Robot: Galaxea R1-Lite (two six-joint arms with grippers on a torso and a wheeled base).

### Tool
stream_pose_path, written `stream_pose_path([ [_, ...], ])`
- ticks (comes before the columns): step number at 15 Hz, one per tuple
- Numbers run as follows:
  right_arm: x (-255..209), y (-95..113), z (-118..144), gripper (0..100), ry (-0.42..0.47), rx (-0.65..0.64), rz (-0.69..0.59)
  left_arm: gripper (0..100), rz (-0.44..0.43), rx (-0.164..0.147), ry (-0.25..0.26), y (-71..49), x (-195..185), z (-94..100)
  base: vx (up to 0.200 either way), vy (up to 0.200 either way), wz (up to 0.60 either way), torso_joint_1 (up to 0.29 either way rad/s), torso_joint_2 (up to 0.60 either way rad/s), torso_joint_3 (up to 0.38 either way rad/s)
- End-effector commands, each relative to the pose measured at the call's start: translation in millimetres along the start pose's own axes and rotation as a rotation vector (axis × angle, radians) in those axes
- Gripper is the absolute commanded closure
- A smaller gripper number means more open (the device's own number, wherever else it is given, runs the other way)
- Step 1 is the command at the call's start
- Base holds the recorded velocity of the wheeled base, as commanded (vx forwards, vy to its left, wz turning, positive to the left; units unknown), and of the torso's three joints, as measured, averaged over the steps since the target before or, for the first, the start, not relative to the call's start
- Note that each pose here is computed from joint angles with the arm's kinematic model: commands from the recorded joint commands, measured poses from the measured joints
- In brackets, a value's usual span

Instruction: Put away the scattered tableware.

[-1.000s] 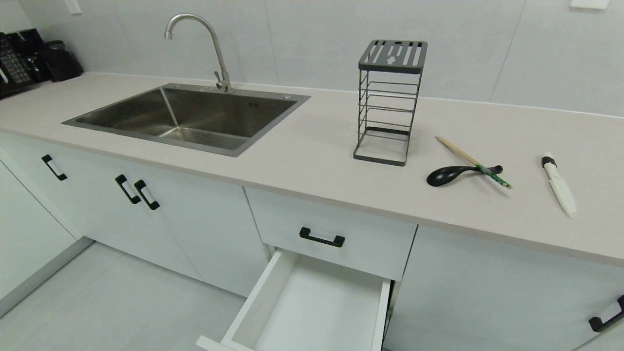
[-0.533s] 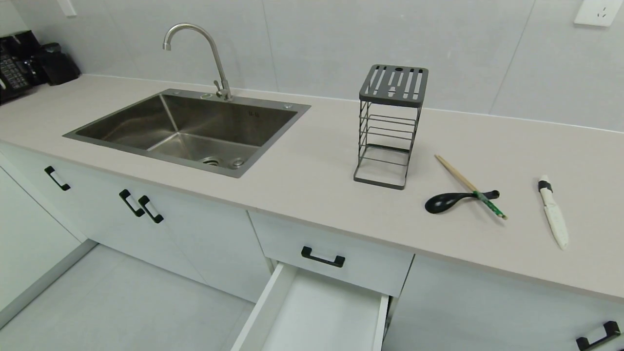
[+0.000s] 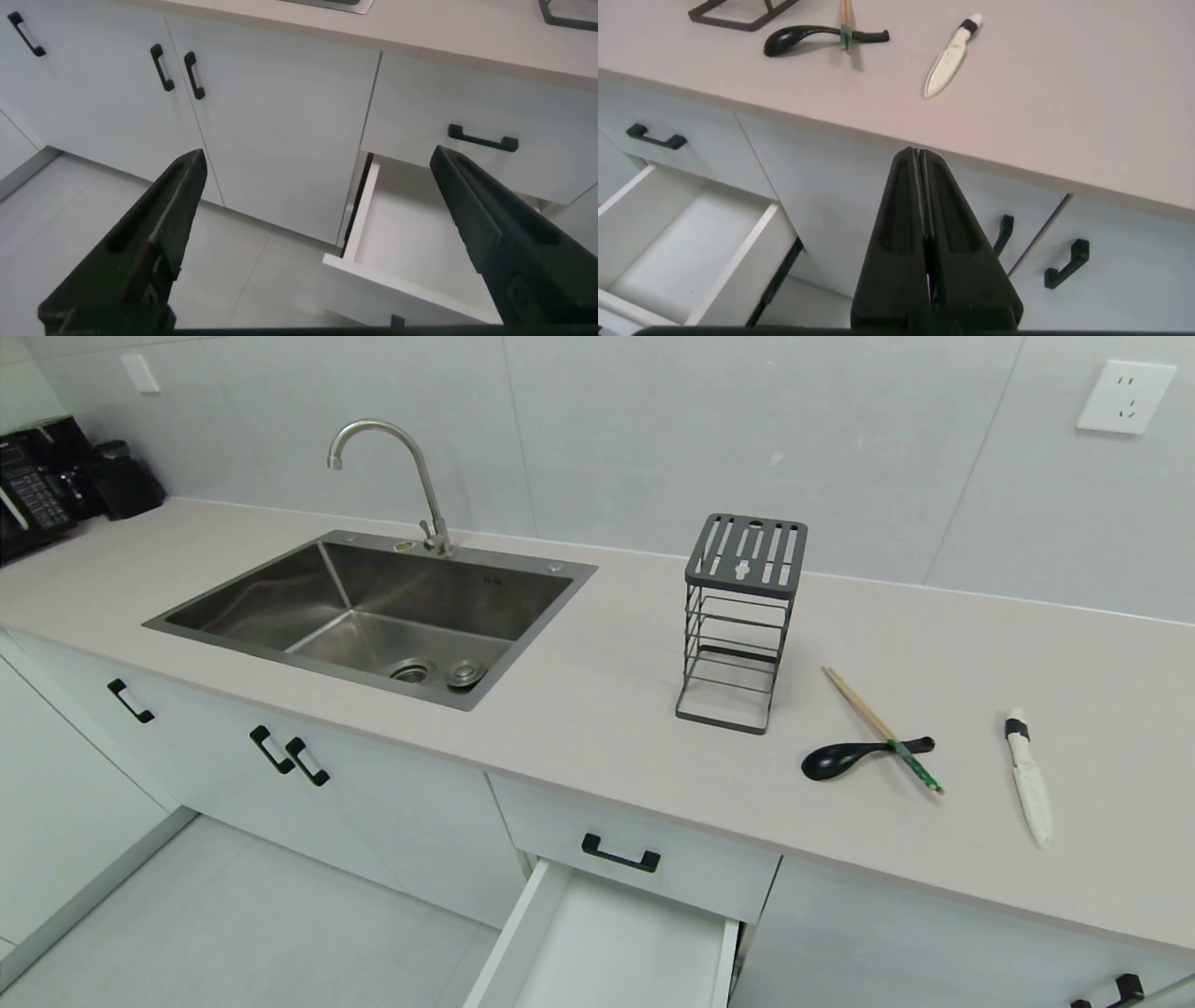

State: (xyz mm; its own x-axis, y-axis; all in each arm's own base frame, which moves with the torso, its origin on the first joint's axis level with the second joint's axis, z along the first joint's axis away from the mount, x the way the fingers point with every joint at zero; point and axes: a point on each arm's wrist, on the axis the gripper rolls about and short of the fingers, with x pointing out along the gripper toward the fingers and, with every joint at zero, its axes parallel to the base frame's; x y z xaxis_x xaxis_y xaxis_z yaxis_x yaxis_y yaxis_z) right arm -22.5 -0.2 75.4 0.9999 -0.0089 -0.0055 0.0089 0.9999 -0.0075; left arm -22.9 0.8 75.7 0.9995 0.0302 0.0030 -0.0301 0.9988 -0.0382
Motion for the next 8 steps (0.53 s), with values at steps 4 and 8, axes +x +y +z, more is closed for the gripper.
stream_pose_path([
  [4,-0.3,0.0,0.1,0,-0.006,0.003,-0.002,0,0.001,0.0,0.001,0.0,0.1,-0.1,0.0,0.0,0.0,0.008,-0.01,-0.007],
  [8,-0.3,0.0,0.0,0,-0.004,-0.003,0.004,0,0.001,0.0,0.001,0.0,0.1,-0.1,0.0,0.0,0.0,0.0,0.0,0.0],
])
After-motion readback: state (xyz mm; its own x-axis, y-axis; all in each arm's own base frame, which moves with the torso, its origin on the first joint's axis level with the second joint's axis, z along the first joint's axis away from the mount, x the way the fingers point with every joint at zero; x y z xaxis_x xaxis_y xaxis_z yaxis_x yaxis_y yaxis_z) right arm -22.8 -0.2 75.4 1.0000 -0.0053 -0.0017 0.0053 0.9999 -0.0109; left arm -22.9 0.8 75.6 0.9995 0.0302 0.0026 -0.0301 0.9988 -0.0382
